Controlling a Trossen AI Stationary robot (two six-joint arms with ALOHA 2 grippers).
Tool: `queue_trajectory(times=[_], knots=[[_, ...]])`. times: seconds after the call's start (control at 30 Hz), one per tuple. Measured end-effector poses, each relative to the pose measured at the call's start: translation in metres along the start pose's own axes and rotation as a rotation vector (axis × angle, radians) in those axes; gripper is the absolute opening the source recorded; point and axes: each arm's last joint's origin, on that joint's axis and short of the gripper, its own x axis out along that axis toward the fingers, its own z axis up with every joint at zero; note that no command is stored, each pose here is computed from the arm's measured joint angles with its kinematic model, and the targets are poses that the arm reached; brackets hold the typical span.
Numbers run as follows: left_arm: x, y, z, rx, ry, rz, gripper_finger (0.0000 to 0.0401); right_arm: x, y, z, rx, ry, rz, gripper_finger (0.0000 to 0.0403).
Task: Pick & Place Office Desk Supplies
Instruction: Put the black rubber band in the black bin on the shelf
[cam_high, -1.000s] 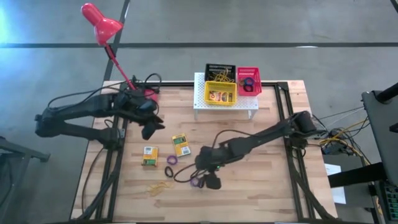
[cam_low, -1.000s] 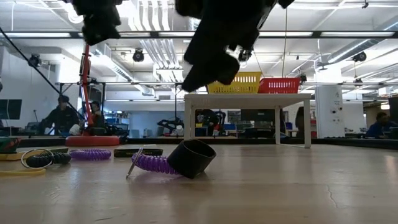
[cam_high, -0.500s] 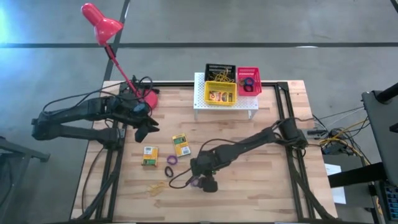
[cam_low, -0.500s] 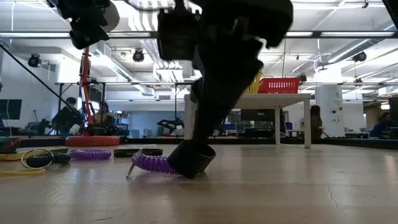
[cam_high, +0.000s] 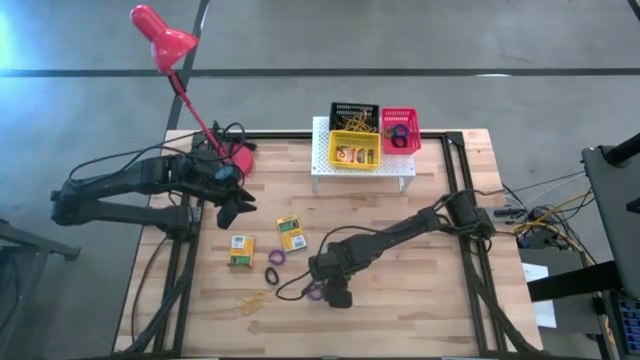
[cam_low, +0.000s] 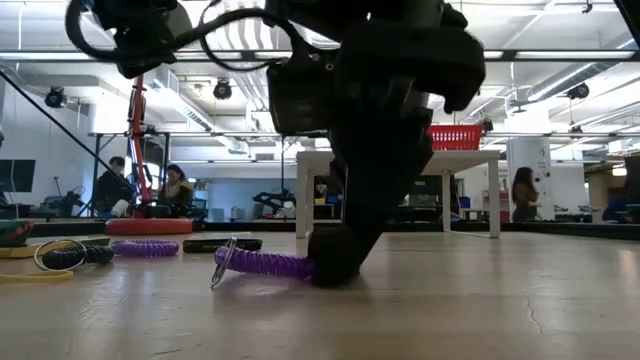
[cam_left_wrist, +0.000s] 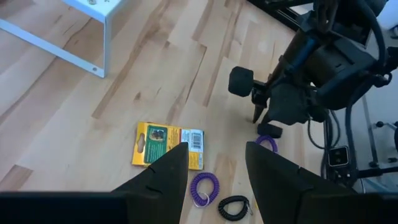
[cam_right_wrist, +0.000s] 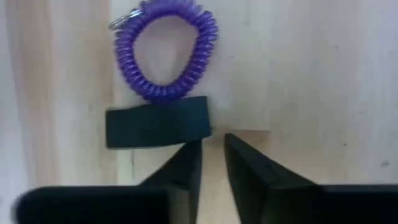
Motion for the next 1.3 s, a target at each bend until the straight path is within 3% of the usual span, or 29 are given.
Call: queue_trajectory(times=[0.13, 0.27, 0.43, 0.57, 0.7, 0.9, 1.1, 1.3], knots=[[0.001, 0.0, 0.001, 0.004, -0.016, -0.006, 0.0165, -0.001, 0.0, 0.0, 0.047, 0.002, -0.001, 0.0016], [0.002, 0.0, 0.002, 0.008, -0.031, -0.012, 0.0165, -0.017, 0.004, 0.001, 0.146, -0.027, 0.016, 0.0009], [0.002, -0.002, 0.005, 0.025, -0.059, -0.022, 0.0165, -0.059, 0.014, 0.01, 0.218, -0.144, 0.088, 0.0008], [0.002, -0.002, 0.005, 0.036, -0.059, -0.022, 0.0164, -0.069, 0.017, 0.01, 0.462, -0.147, 0.138, 0.001], [0.002, -0.002, 0.005, 0.05, -0.059, -0.021, 0.0164, -0.062, 0.019, 0.009, 0.78, -0.055, 0.215, 0.0036], [0.003, -0.001, 0.004, 0.108, -0.053, -0.017, 0.0164, -0.038, 0.019, 0.005, 0.988, -0.011, 0.244, 0.0115], [0.006, 0.001, 0.0, 0.108, -0.028, -0.017, 0.0164, -0.015, 0.017, 0.001, 1.048, -0.007, 0.198, 0.0182], [0.005, 0.0, 0.0, 0.108, -0.026, -0.037, 0.0164, 0.006, 0.02, -0.006, 1.059, 0.026, 0.154, 0.0188]])
